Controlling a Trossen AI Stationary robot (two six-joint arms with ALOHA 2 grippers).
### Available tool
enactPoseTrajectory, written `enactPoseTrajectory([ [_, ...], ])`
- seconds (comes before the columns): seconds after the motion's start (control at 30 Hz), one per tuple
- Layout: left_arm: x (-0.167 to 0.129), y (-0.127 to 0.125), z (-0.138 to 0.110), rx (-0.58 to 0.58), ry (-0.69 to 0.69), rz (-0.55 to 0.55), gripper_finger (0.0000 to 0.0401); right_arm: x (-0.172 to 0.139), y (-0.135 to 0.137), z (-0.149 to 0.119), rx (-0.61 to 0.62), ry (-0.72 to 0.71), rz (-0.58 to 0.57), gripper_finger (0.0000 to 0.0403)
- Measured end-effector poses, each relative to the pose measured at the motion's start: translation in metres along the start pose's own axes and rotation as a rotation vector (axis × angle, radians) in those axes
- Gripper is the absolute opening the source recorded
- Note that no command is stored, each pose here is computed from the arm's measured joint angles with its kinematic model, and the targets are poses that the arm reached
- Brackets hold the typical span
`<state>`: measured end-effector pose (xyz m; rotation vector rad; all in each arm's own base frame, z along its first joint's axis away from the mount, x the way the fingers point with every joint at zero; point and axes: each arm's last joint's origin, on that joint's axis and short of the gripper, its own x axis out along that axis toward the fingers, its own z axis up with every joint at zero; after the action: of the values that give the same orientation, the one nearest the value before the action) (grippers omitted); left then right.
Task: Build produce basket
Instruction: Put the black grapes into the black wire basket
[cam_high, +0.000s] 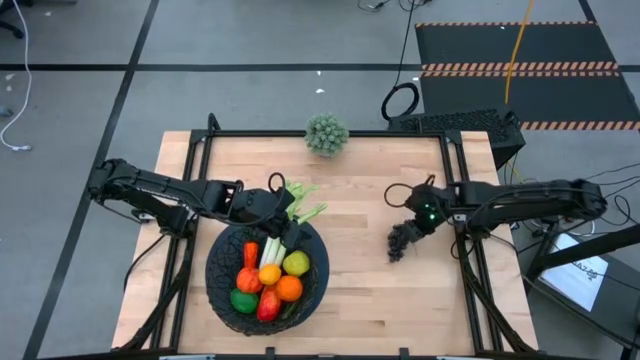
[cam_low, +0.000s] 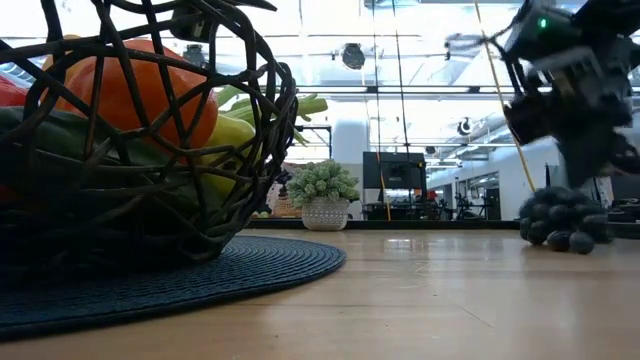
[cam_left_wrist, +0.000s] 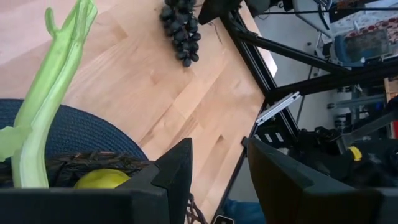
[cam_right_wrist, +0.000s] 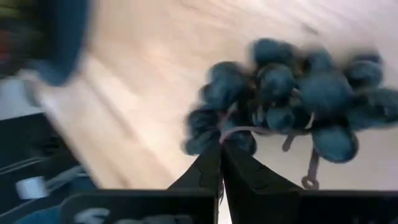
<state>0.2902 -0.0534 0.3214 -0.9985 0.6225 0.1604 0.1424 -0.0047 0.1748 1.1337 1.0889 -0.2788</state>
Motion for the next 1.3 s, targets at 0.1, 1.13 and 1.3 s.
enactPoseTrajectory([
  [0.1, 0.0, 0.0, 0.0, 0.012, 0.0, 0.0, 0.0154, -0.006, 0.011, 0.004, -0.05, -0.056, 0.139, 0.0001],
  [1.13, 0.0, -0.006, -0.007, 0.109, 0.009, -0.03, 0.0154, -0.09, 0.1, 0.028, -0.289, -0.785, 1.064, 0.0],
  [1.3, 0.0, -0.008, -0.006, 0.128, -0.004, -0.052, 0.0154, -0.112, 0.123, 0.028, -0.366, -0.883, 1.083, 0.0],
])
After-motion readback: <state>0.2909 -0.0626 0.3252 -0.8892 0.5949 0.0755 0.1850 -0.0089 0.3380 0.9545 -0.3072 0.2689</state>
